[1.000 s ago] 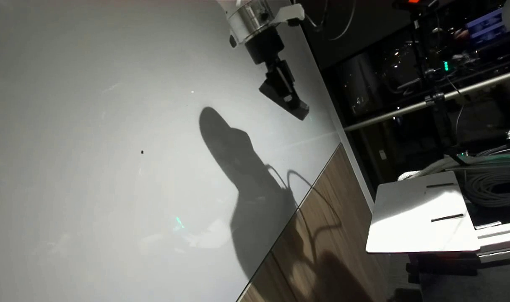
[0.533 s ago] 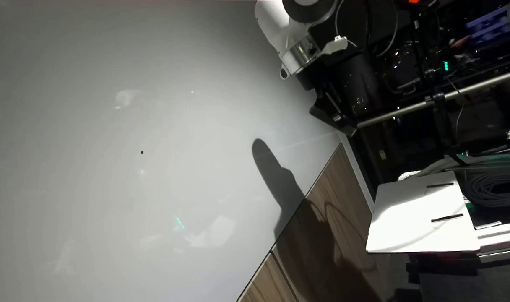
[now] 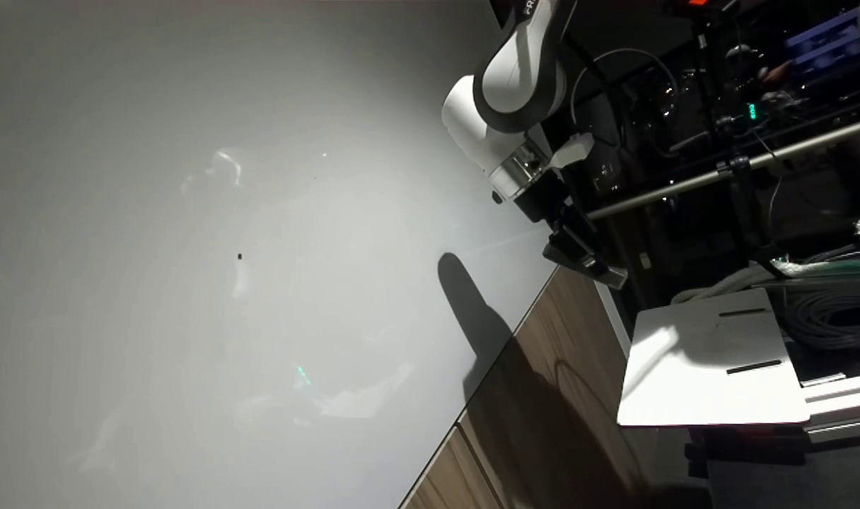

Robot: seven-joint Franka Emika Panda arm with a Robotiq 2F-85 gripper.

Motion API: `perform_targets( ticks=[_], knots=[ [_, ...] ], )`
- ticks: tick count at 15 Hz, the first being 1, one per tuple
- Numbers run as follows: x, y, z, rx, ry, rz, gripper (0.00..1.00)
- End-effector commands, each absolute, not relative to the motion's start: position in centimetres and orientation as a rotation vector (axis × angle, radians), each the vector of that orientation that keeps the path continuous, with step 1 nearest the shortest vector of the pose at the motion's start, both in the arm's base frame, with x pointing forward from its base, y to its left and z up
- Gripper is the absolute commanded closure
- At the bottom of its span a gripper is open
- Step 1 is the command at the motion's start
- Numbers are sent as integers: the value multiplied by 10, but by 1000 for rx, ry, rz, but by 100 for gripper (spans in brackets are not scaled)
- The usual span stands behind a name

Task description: Use the eraser to wipe the whiteboard.

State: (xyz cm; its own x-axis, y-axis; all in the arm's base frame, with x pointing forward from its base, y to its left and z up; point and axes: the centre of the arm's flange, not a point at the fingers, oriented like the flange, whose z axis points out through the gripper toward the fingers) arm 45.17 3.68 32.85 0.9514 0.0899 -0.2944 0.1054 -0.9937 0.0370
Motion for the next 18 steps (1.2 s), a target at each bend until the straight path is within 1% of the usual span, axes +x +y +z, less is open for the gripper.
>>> perform_targets(
  ticks=[1, 9, 18],
  knots=[
    [464, 40, 313, 3092, 120, -533, 71],
    [451, 37, 252, 3100, 49, -714, 71],
    [441, 34, 208, 3067, 31, -857, 71]
  ],
)
